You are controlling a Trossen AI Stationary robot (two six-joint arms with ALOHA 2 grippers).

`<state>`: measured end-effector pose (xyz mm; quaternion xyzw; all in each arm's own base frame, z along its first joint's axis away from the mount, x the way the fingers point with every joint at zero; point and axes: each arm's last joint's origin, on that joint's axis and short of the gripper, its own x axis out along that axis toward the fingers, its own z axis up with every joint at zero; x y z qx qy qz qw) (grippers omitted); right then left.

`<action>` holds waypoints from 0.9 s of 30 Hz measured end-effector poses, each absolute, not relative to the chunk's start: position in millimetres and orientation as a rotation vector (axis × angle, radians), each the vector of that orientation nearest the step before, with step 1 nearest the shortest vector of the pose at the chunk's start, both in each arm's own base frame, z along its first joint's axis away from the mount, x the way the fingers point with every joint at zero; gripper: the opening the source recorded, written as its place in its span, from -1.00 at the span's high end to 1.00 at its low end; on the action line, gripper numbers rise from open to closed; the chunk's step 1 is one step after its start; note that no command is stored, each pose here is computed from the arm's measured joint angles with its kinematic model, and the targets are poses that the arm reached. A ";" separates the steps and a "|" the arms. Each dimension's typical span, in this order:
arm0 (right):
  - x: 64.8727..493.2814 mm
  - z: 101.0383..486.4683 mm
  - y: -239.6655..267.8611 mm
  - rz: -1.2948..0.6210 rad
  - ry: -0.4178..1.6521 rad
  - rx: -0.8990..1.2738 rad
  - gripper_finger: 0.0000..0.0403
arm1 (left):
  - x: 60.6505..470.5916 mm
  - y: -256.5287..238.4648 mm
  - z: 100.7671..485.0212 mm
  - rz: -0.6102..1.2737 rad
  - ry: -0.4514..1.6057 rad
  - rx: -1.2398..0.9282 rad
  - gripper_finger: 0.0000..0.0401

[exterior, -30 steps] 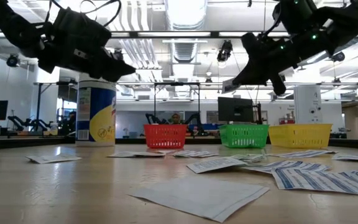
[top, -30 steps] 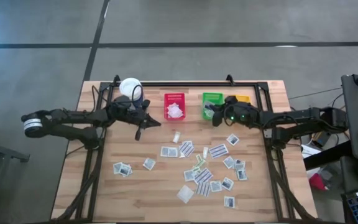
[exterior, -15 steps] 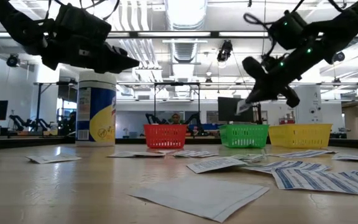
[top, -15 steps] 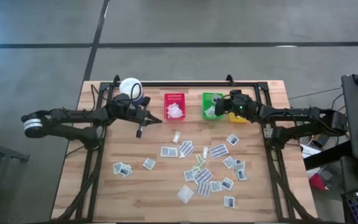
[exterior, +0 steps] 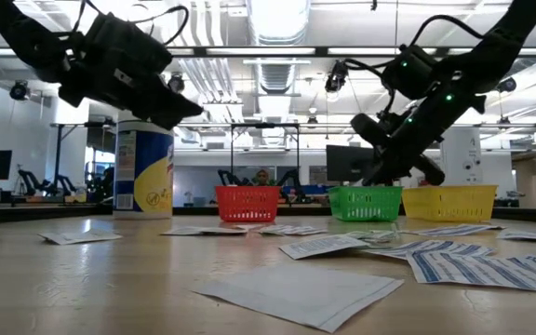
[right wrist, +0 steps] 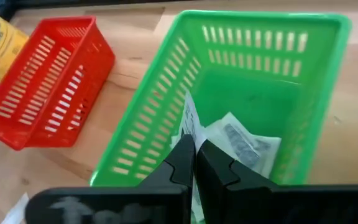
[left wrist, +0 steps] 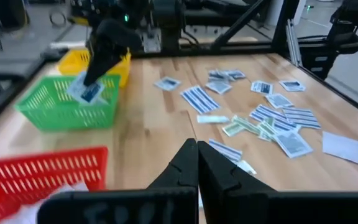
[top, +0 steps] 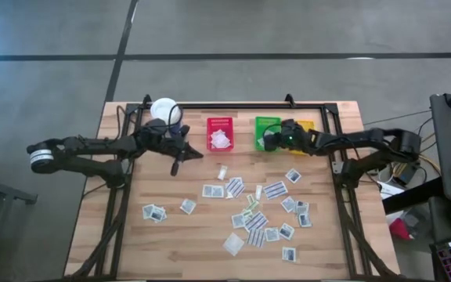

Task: Pick & Place First Aid Supplies
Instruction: Put the alcohol pad in the green bin

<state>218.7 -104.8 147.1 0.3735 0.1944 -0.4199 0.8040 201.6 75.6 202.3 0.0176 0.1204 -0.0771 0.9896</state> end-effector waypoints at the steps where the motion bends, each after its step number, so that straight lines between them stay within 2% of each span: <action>1: 220.6 147.2 -105.6 -0.896 0.419 0.800 0.96 | 201.3 75.3 201.3 -0.155 0.252 0.020 1.00; 13: 232.5 161.1 -110.1 -0.858 0.438 0.779 0.96 | 203.9 61.4 195.4 -0.221 0.308 -0.012 1.00; 19: 230.2 162.2 -110.5 -0.881 0.542 0.784 0.95 | 206.3 49.7 193.4 -0.278 0.329 -0.013 1.00; 27: 227.9 159.8 -109.4 -0.892 0.580 0.786 0.70 | 209.4 28.7 191.5 -0.371 0.352 -0.038 1.00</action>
